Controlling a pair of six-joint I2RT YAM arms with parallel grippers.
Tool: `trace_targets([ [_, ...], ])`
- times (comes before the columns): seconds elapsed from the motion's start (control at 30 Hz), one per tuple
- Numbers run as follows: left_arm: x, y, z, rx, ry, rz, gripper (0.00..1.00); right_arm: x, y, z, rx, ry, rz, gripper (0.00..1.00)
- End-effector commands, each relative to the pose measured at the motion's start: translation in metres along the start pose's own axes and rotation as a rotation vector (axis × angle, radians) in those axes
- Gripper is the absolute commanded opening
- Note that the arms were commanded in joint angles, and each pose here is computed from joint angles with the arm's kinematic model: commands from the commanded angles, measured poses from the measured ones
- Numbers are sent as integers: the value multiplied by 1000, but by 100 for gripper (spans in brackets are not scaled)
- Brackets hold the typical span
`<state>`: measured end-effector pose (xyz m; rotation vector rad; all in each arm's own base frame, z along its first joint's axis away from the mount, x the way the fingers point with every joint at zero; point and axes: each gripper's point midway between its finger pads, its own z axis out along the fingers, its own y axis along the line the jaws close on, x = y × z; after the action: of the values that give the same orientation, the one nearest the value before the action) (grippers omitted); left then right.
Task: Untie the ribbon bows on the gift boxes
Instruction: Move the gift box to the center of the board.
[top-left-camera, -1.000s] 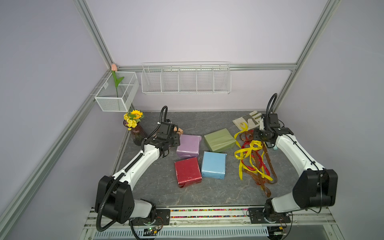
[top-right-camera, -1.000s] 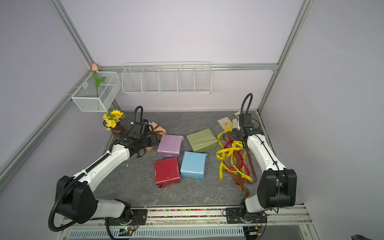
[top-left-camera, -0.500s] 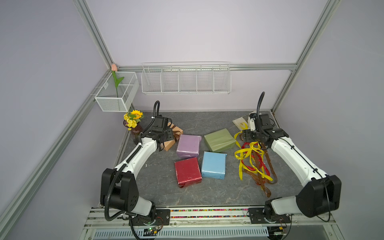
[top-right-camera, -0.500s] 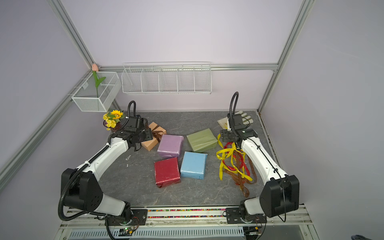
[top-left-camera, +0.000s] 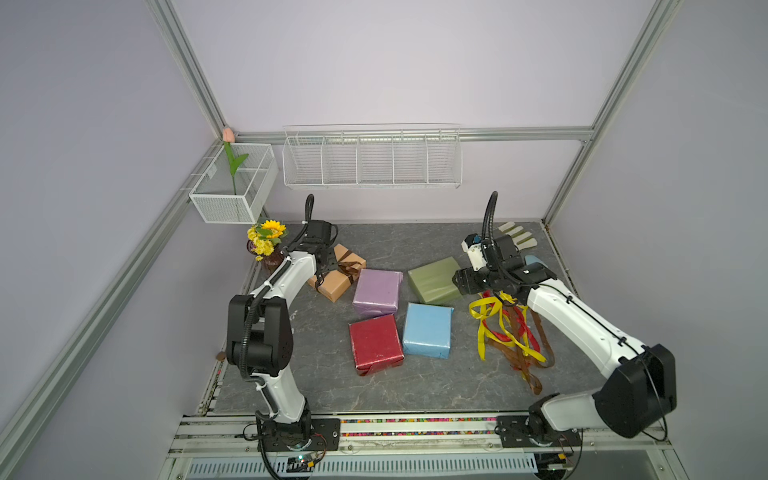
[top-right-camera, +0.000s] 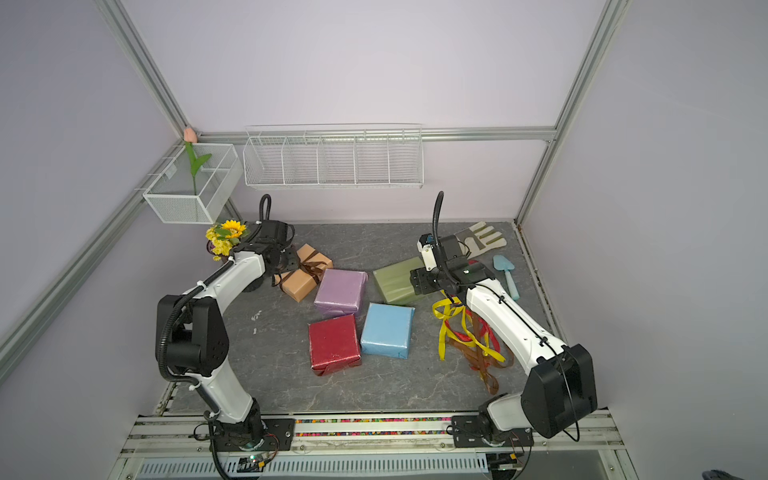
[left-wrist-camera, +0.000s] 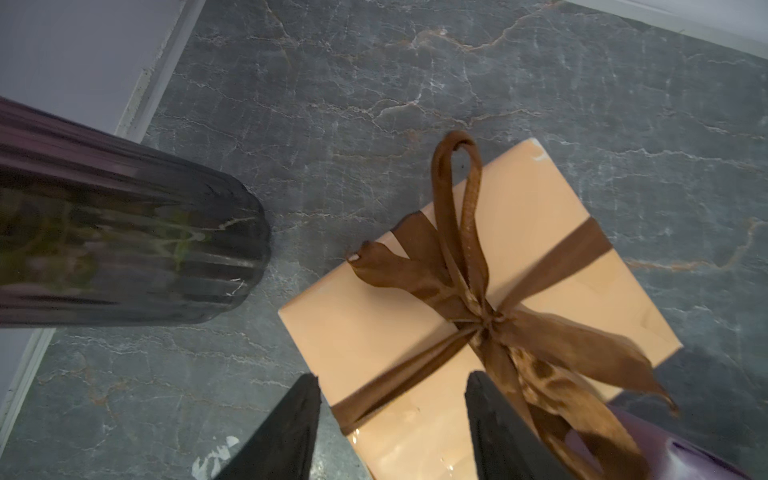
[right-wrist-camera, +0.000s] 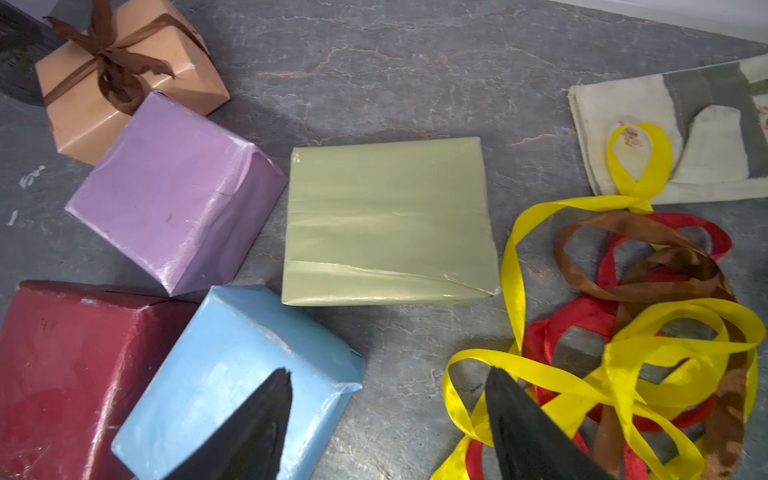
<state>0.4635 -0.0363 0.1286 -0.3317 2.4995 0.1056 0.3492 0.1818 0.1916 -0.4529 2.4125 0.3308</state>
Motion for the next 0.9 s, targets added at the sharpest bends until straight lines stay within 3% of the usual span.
trace_targets([
  [0.0, -14, 5, 8, -25, -8, -19, 58, 5, 17, 14, -46, 19, -5, 75],
  [0.4, -18, 5, 44, -61, 44, -59, 54, 22, 45, 27, -77, 59, -52, 74],
  [0.87, -15, 7, 58, -51, 56, -60, 46, 30, 54, 31, -79, 75, -69, 73],
])
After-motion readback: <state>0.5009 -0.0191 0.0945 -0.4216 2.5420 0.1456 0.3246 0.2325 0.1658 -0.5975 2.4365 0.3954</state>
